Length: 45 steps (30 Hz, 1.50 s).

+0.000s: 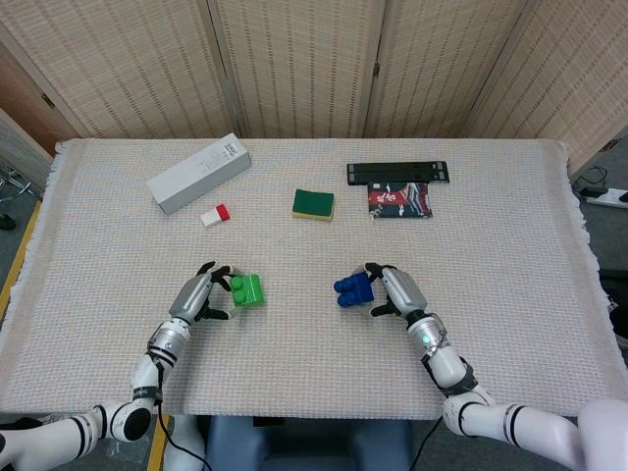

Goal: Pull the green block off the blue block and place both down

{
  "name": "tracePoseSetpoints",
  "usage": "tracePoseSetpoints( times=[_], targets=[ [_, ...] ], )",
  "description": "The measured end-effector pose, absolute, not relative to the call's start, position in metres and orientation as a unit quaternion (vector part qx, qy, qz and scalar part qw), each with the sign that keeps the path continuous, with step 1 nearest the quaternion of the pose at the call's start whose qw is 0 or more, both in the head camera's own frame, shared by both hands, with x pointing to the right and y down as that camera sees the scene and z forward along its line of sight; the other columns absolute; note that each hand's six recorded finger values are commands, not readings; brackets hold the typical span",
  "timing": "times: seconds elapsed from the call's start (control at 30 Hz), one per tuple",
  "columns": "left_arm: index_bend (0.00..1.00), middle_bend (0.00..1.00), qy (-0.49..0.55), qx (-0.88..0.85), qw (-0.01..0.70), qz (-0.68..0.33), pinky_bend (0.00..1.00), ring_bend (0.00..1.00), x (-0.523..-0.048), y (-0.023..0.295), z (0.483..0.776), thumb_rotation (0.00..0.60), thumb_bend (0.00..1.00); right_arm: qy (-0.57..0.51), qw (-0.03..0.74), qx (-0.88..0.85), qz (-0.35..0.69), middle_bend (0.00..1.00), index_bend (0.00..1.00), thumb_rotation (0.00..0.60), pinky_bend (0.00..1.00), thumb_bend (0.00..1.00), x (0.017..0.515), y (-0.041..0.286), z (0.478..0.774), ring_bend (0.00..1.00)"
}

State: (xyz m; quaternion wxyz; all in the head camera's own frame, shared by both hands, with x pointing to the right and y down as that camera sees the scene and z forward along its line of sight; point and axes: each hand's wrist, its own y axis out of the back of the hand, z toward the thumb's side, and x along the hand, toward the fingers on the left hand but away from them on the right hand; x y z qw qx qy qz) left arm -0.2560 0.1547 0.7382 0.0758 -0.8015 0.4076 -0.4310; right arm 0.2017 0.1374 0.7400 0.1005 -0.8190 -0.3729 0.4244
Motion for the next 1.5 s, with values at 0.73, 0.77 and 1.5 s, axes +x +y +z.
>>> tracePoseSetpoints(
  times=[0.73,0.77,1.5],
  targets=[
    [0.08,0.03,0.364,-0.815,0.092,-0.442,0.0,0.0,-0.254,0.151,0.724,0.6,0.25,-0.349,0.128,-0.835,0.405,0.0,0.0,0.6,0.01,0.32,0.203,0.128,0.715,0.04],
    [0.08,0.03,0.364,-0.816,0.093,-0.439,0.0,0.0,-0.254,0.15,0.721,0.6,0.25,-0.349,0.129,-0.836,0.403,0.0,0.0,0.6,0.0,0.32,0.204,0.127,0.712,0.03],
    [0.09,0.03,0.354,-0.755,0.294,-0.467,0.0,0.0,-0.349,0.196,0.626,0.6,0.26,-0.291,0.396,-0.696,0.524,0.0,0.0,0.6,0.0,0.32,0.307,0.172,0.624,0.0]
  ],
)
